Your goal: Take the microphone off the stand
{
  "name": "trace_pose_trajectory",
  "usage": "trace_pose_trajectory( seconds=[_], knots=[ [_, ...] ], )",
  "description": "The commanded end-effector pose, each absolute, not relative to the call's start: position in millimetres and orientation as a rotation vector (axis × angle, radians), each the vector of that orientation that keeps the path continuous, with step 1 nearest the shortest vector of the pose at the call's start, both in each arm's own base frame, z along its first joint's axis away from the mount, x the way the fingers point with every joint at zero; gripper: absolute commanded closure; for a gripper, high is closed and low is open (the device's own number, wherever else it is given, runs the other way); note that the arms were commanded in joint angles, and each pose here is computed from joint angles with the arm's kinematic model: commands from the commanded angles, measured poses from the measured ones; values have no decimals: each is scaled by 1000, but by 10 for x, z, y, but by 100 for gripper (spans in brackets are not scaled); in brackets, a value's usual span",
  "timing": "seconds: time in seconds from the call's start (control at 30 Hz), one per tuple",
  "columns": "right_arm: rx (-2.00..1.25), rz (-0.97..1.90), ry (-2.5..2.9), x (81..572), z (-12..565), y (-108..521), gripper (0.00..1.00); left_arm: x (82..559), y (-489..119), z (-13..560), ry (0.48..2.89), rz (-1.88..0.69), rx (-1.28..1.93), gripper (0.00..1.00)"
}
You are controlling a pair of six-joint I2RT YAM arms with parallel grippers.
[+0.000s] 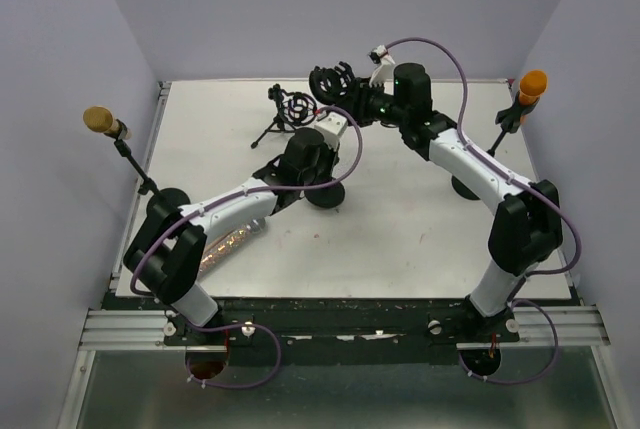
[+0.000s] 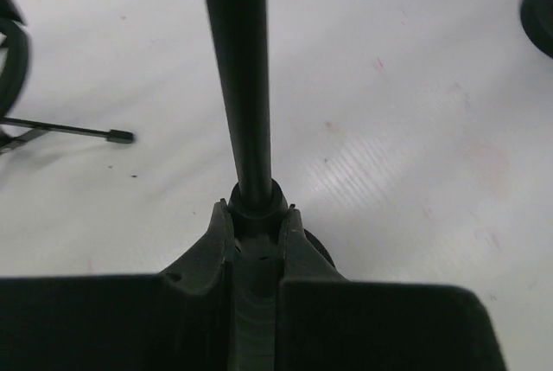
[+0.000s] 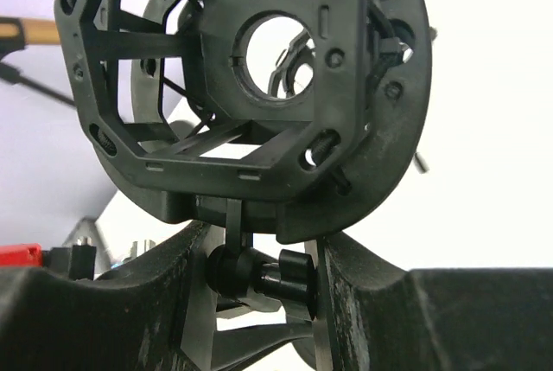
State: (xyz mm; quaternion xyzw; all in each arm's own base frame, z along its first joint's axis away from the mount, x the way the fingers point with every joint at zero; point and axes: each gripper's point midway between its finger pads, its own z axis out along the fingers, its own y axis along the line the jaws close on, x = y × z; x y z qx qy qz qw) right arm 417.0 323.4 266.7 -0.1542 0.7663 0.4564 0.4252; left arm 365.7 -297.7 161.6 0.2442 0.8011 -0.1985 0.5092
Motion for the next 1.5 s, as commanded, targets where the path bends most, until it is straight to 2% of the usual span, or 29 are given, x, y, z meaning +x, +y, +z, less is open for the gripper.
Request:
trace_pose_trajectory(
  seconds=[0.0,0.03,0.07,0.13,0.17,0.23,0.3,0.4,0.53,0.63,0.7,0.73,0.8,0.9,1.03,1.23,1.47],
  knots=[
    [-353,955,1875,4075,2895,3324,99,4053,-2943,2088,1787,-239,437,100],
    [-344,934,1876,4080,2844,3290,99,4031,-2992,2046,1787,-260,487,100],
    [-341,906,1893,4081,2747,3244,99,3979,-3058,2000,1784,-301,551,95],
    [-357,862,1862,4106,2695,3188,99,3826,-3146,1919,1786,-401,660,56],
    [-402,859,1822,4068,2718,3191,99,3742,-3146,1895,1795,-448,698,45],
    [-500,869,1738,3981,2745,3211,99,3553,-3120,1867,1817,-553,777,38],
    [-595,884,1675,3899,2784,3256,99,3385,-3024,1940,1832,-633,814,36],
    [-702,915,1631,3791,2772,3328,99,3184,-2816,2185,1818,-724,824,35],
    [-794,951,1630,3663,2647,3361,99,2874,-2690,3001,1598,-867,903,36],
    [-832,952,1656,3581,2491,3334,99,2764,-2631,3681,1405,-840,935,37],
    [-842,950,1674,3534,2375,3307,99,2814,-2593,4146,1258,-789,869,34],
    [-849,954,1681,3510,2323,3307,99,2864,-2592,4255,1230,-787,824,32],
    [-851,957,1693,3495,2250,3294,99,3110,-2585,4372,1252,-731,752,34],
    [-849,950,1699,3510,2197,3292,99,3539,-2613,4251,1430,-690,649,39],
    [-863,935,1706,3510,2138,3278,99,3783,-2750,3791,1526,-672,709,42],
    [-851,926,1759,3478,1881,3232,99,3948,-2772,2989,1707,-592,802,45],
    [-870,921,1868,3372,1372,3157,99,3886,-2815,2271,1829,-585,859,49]
  ],
)
